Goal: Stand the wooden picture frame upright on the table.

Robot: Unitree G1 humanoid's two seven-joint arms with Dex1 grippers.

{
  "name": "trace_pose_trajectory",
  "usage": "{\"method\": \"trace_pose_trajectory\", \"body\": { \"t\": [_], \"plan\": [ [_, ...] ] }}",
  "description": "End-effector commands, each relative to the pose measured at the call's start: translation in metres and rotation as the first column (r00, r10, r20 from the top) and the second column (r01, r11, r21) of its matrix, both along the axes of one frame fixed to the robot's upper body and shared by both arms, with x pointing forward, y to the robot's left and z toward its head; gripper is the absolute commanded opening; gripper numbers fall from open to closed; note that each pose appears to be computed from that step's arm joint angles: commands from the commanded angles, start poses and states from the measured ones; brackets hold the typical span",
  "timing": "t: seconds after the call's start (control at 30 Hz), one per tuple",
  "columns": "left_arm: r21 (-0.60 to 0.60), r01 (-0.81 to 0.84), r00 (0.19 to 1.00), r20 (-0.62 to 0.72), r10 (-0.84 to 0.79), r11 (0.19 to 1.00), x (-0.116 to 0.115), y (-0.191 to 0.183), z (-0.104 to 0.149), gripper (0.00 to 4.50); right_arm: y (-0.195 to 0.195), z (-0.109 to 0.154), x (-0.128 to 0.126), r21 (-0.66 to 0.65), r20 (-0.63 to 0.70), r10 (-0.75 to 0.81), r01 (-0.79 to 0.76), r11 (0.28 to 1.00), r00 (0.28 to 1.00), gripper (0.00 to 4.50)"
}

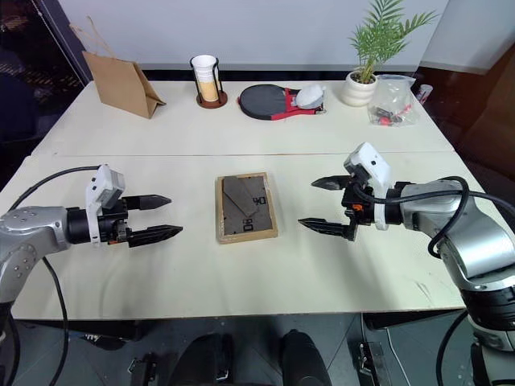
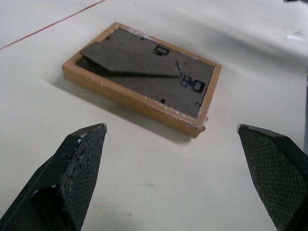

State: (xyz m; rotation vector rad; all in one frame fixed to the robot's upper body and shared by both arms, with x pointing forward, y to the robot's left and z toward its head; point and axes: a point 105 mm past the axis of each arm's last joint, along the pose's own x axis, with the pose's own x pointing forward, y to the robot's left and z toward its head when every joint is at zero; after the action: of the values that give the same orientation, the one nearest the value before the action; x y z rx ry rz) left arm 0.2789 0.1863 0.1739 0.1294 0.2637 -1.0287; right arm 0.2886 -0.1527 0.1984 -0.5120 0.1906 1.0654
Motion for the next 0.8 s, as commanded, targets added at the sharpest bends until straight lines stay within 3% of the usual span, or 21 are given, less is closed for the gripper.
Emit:
{"method": "trace_pose_trajectory", "body": {
  "t": [0.03, 0.57, 0.8],
  "plan": [
    [-0.011, 0.002, 0.999, 0.044, -0.001, 1.000, -0.001, 0.005, 0.012, 4.50, 0.006, 0.011, 0.001, 0.003, 0.063, 0.016, -0.016, 1.000, 0.998, 4.45],
    [-0.004, -0.015, 1.000, 0.007, 0.015, 1.000, -0.010, 0.003, 0.005, 4.50, 0.009, 0.004, 0.004, 0.032, 0.049, -0.002, 0.000, 0.999, 0.999, 4.45],
    [0.003, -0.031, 0.999, 0.028, 0.031, 1.000, -0.002, 0.002, 0.004, 4.50, 0.007, 0.004, 0.008, 0.032, 0.054, -0.022, 0.021, 0.999, 0.998, 4.45]
  ]
}}
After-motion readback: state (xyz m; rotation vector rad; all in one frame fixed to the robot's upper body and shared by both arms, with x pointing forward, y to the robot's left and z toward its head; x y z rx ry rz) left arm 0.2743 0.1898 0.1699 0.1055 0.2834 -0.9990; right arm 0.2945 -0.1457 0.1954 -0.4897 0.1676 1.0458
